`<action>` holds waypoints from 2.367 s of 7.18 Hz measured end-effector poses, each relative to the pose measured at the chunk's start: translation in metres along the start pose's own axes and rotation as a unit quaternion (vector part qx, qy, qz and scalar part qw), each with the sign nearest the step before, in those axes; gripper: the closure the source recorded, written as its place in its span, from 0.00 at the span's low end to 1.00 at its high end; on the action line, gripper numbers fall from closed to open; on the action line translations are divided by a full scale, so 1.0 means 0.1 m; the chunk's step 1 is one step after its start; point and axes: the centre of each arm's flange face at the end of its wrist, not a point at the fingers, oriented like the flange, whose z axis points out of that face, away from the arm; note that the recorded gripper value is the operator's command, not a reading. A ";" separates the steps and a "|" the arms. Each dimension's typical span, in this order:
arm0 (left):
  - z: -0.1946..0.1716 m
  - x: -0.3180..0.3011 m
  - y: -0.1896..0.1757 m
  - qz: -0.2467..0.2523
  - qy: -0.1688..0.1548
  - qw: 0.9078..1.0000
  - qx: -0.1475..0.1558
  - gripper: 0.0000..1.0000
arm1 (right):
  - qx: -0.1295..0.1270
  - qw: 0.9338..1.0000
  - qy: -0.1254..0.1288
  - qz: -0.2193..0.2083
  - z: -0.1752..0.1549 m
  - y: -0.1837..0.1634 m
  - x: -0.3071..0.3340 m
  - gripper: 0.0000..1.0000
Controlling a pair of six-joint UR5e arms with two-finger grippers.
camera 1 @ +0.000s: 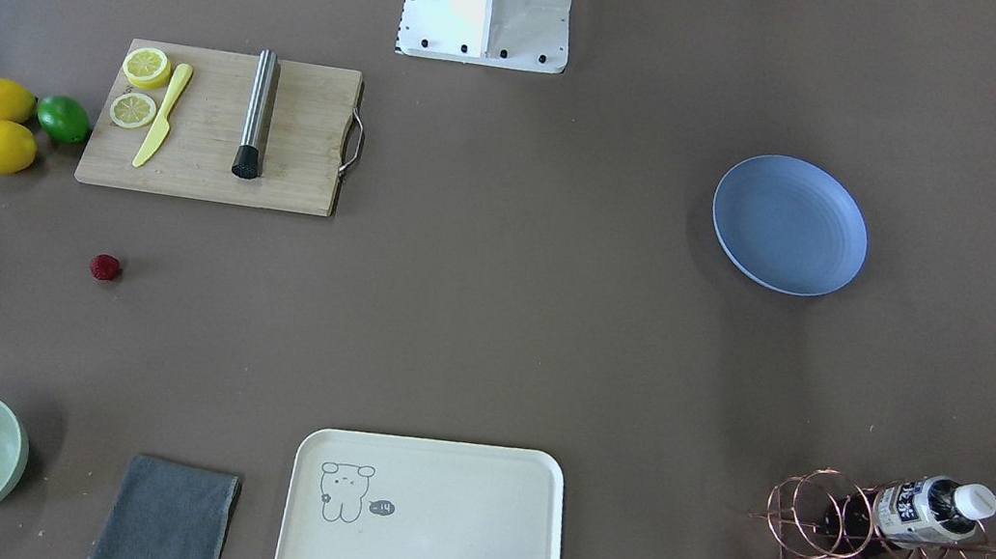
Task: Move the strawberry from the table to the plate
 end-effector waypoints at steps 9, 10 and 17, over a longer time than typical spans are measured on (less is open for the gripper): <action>1.87 1.96 0.87 -0.100 0.105 0.989 0.037 0.08 | 0.006 0.999 -0.021 0.049 0.28 -0.06 -0.81 0.00; 1.96 1.94 1.01 -0.096 0.111 0.988 0.037 0.16 | 0.005 0.999 -0.020 0.048 0.29 -0.06 -0.82 0.00; 1.99 2.13 1.43 -0.061 0.152 0.986 0.024 1.00 | 0.006 0.999 -0.017 0.048 0.30 -0.05 -0.81 0.00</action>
